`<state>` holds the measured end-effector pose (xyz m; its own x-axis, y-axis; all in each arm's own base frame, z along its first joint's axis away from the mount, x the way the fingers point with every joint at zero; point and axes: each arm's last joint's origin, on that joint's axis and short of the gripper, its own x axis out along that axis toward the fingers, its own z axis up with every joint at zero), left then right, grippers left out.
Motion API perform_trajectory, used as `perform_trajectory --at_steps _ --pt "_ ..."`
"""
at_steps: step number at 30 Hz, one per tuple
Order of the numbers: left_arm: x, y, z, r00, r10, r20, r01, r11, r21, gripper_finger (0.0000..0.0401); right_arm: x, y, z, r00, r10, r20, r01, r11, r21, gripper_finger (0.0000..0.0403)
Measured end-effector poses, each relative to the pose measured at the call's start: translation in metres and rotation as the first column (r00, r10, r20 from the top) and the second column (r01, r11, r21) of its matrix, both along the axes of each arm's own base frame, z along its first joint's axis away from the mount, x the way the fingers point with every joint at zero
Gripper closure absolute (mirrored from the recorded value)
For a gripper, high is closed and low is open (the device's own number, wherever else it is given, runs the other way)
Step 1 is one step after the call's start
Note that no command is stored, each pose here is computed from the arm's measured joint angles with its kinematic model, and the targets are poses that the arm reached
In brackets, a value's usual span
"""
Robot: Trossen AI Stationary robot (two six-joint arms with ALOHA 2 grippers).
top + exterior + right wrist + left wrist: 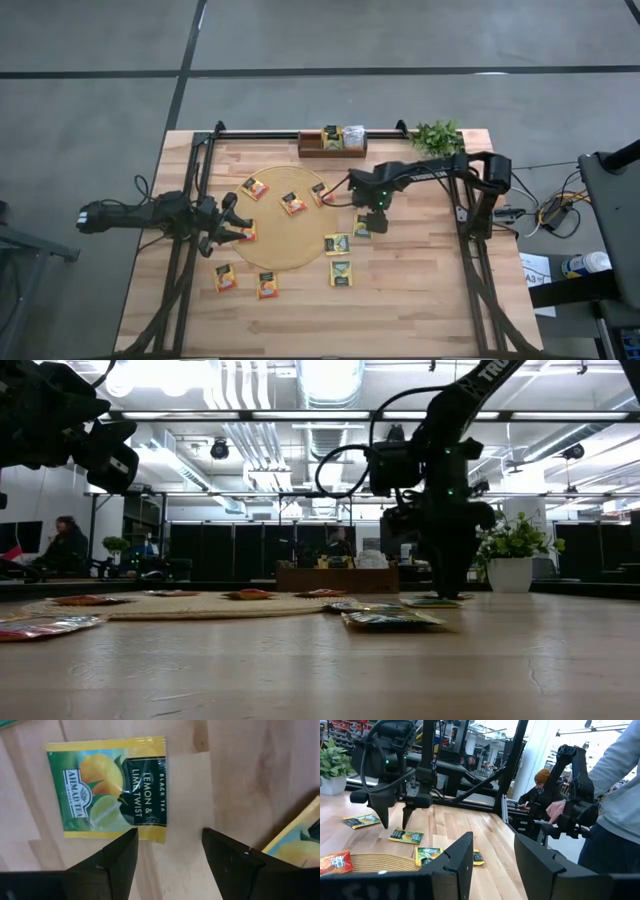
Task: Pick & Place Tea
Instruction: Put the yellow tea bag into the middle section of the wooden organizer
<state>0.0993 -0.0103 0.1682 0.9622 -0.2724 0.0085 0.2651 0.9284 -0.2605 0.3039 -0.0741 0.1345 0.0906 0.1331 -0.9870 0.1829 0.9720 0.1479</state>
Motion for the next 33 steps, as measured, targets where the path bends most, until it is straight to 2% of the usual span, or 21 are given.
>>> perform_trajectory --at_steps 9,14,22,29,33 --pt "0.0 0.0 0.0 1.0 0.0 0.0 0.0 1.0 0.0 0.0263 -0.003 0.002 -0.002 1.0 0.003 0.023 -0.004 1.0 0.019 0.018" --pt "0.0 0.0 0.0 1.0 0.0 0.0 0.0 1.0 0.0 0.0263 -0.001 0.002 -0.002 0.999 -0.045 0.022 0.045 0.999 0.003 0.0199" --pt "0.0 0.0 0.0 1.0 0.0 0.0 0.0 1.0 0.0 0.0263 0.0 0.003 -0.001 0.997 -0.077 0.017 0.077 0.996 -0.034 0.0285" --pt "0.0 0.0 0.0 1.0 0.0 0.0 0.0 1.0 0.0 0.0263 0.0 0.003 0.002 0.999 -0.029 0.032 0.03 0.999 -0.039 0.0378" --pt "0.0 0.0 0.0 1.0 0.0 0.0 0.0 1.0 0.0 0.0263 0.003 0.006 0.01 0.998 0.016 0.061 -0.016 1.0 -0.007 0.0393"
